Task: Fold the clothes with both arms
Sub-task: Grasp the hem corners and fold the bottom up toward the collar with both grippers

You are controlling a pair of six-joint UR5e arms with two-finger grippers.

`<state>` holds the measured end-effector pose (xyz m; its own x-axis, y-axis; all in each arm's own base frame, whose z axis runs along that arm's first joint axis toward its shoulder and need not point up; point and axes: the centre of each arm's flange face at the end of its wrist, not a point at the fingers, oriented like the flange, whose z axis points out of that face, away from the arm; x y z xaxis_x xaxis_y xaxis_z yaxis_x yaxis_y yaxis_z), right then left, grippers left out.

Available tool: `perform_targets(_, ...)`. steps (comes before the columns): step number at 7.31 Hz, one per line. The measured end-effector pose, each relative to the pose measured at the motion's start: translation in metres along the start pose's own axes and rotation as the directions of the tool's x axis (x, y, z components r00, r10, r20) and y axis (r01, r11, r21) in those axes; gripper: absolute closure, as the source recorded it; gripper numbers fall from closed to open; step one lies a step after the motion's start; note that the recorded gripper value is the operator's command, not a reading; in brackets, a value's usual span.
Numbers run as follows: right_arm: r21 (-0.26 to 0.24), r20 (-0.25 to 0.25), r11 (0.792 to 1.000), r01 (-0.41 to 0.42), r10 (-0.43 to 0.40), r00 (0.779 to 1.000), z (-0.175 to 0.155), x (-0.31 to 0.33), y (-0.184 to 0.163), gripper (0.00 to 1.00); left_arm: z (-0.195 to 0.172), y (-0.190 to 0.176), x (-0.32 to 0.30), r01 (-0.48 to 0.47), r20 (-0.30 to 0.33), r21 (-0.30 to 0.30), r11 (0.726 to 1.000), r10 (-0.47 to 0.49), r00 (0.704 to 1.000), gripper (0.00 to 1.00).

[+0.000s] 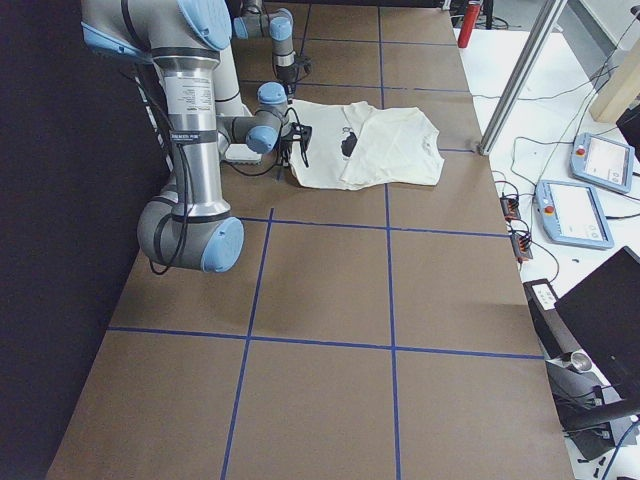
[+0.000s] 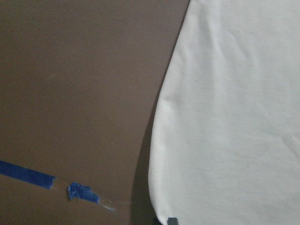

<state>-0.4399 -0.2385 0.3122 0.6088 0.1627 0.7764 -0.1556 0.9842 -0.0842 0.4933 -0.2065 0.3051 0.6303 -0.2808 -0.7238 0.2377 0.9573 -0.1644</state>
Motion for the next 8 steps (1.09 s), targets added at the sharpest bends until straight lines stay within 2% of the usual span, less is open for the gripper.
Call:
perform_targets(2, -0.039, 0.004, 0.999, 0.000, 0.000, 1.000, -0.027, 0.023, 0.006, 1.00, -0.032, 0.005, 0.003, -0.006, -0.042, -0.012, 1.000, 0.006, 0.999, 1.00)
perform_targets(4, -0.144, 0.003, 0.990, 0.003, -0.003, 1.000, -0.052, 0.042, 0.024, 1.00, -0.075, 0.031, 0.008, -0.041, -0.057, -0.052, 0.998, 0.038, 0.998, 1.00)
perform_targets(6, -0.239, 0.003, 0.971, 0.009, -0.008, 1.000, -0.062, 0.047, 0.040, 1.00, -0.103, 0.063, 0.008, -0.088, -0.089, -0.110, 0.990, 0.078, 0.993, 1.00)
perform_targets(7, -0.259, 0.007, 0.966, 0.009, -0.007, 1.000, -0.064, 0.047, 0.041, 1.00, -0.110, 0.068, 0.009, -0.096, -0.101, -0.124, 0.988, 0.084, 0.991, 1.00)
perform_targets(8, -0.255, 0.015, 0.967, 0.005, -0.001, 1.000, -0.065, 0.044, 0.035, 1.00, -0.116, 0.067, 0.012, -0.096, -0.114, -0.133, 0.987, 0.081, 0.990, 1.00)
